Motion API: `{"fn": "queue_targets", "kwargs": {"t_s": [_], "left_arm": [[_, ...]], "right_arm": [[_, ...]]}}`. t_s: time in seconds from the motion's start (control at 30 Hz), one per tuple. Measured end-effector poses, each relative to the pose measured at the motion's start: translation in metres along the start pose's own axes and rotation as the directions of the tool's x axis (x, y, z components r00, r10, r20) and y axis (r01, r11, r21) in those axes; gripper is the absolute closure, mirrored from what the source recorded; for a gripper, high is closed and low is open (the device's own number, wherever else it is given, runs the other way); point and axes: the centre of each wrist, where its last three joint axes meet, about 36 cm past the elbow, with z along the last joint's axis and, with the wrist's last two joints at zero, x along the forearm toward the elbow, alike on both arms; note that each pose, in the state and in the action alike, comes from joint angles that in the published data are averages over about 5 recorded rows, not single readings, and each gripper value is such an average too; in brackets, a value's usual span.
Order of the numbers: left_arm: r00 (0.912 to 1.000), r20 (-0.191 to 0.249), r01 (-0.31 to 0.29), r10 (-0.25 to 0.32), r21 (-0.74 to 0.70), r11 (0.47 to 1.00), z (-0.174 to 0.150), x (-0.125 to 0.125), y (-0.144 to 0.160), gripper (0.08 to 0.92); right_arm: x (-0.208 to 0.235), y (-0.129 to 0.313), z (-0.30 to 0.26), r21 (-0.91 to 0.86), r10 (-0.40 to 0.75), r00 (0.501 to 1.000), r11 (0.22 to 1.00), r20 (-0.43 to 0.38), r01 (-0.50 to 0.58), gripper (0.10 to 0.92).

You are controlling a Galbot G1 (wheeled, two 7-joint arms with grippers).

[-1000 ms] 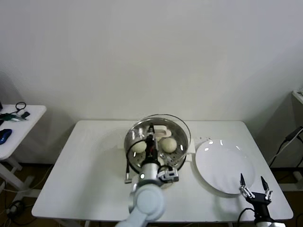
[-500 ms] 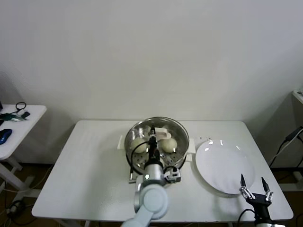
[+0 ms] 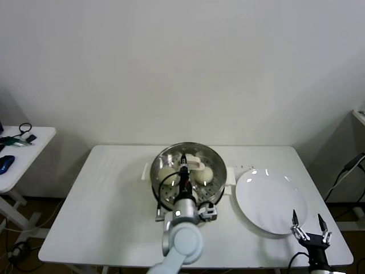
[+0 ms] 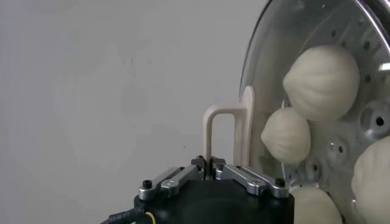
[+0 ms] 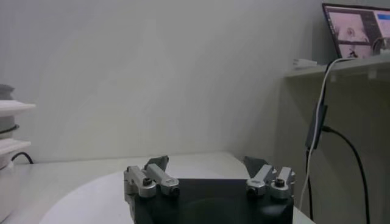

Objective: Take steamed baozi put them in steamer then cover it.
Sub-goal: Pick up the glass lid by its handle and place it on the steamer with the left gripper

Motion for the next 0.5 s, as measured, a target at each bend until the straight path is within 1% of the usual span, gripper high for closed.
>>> {"fn": "queue_targets", "kwargs": {"t_s": [0.3,0.37,0.5], "left_arm": [[1.0000,0.009,0.003,-0.003,-0.016,1.000,0.0019,0.0011,-0.0039,0.850],[0.9999,0.011,0.006,-0.006,-0.013,1.000,0.0021,0.0012,-0.0021,0.837],[0.9998,0.019,0.009,-0.009,0.006,1.000,0.0023,0.0029,0.0034,0.748]], "right_arm": [[-0.0003,0.0027,0.0012,-0.005,-0.002,1.000,1.000,0.004,0.002,0.200],[-0.0001,0.0038,0.0016,-0.006,-0.004,1.000,1.000,0.004,0.005,0.200],[0.0002,0.0057,0.0021,-0.009,-0.012,1.000,1.000,0.000,0.012,0.200]]}}
